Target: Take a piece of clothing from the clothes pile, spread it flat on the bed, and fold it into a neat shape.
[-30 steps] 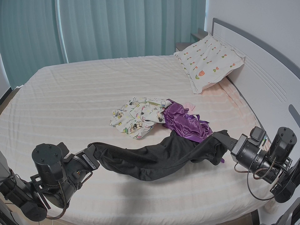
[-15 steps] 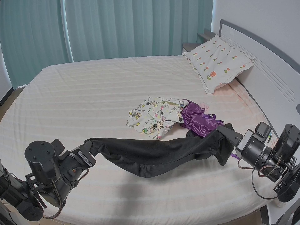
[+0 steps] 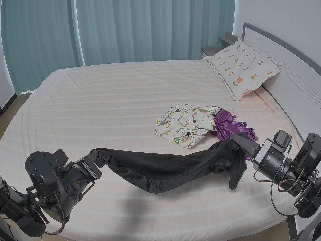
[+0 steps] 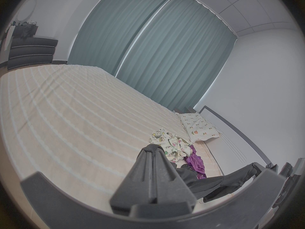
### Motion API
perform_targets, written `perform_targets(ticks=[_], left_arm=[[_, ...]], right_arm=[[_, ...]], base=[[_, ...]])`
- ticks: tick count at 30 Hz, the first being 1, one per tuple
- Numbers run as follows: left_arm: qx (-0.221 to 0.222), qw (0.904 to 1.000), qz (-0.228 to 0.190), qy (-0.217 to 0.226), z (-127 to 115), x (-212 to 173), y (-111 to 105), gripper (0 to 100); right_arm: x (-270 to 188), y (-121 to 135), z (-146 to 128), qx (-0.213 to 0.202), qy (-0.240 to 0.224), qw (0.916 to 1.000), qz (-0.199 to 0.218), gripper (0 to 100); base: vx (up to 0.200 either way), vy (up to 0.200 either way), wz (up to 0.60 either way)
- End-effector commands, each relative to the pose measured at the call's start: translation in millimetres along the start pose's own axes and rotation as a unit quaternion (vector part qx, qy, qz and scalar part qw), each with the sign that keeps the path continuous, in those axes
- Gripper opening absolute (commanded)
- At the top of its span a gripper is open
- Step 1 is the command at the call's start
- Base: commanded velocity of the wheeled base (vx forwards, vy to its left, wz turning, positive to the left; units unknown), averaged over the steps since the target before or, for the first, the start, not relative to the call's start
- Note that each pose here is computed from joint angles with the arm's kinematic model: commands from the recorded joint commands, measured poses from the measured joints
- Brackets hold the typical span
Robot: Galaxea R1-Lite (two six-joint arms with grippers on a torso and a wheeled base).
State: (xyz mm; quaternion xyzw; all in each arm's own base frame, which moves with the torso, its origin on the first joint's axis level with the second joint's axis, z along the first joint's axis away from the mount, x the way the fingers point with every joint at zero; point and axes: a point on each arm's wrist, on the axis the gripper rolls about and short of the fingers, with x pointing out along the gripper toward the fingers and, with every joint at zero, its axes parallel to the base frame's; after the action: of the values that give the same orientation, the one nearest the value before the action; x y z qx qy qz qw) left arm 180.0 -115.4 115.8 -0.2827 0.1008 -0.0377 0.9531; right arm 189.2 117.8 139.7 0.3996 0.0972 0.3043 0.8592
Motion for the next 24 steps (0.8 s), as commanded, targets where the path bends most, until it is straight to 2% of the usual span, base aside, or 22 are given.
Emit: perform_targets(ticks=[1,24], left_arm=[[0.002,1.0,0.003,0.002,-1.2,0.7,1.1,0],[0.003,1.0,0.005,0.004,-1.9,0.5,1.8,0]], right_arm=[[0.8,0.6,0.4,0.0,-0.002,1.0,0.003,0],[0.5,1.7,0.4,0.0,-0.002,1.0,0.006,0]], base=[[0.0,0.2,0.0],[0.0,0.2,0.0]])
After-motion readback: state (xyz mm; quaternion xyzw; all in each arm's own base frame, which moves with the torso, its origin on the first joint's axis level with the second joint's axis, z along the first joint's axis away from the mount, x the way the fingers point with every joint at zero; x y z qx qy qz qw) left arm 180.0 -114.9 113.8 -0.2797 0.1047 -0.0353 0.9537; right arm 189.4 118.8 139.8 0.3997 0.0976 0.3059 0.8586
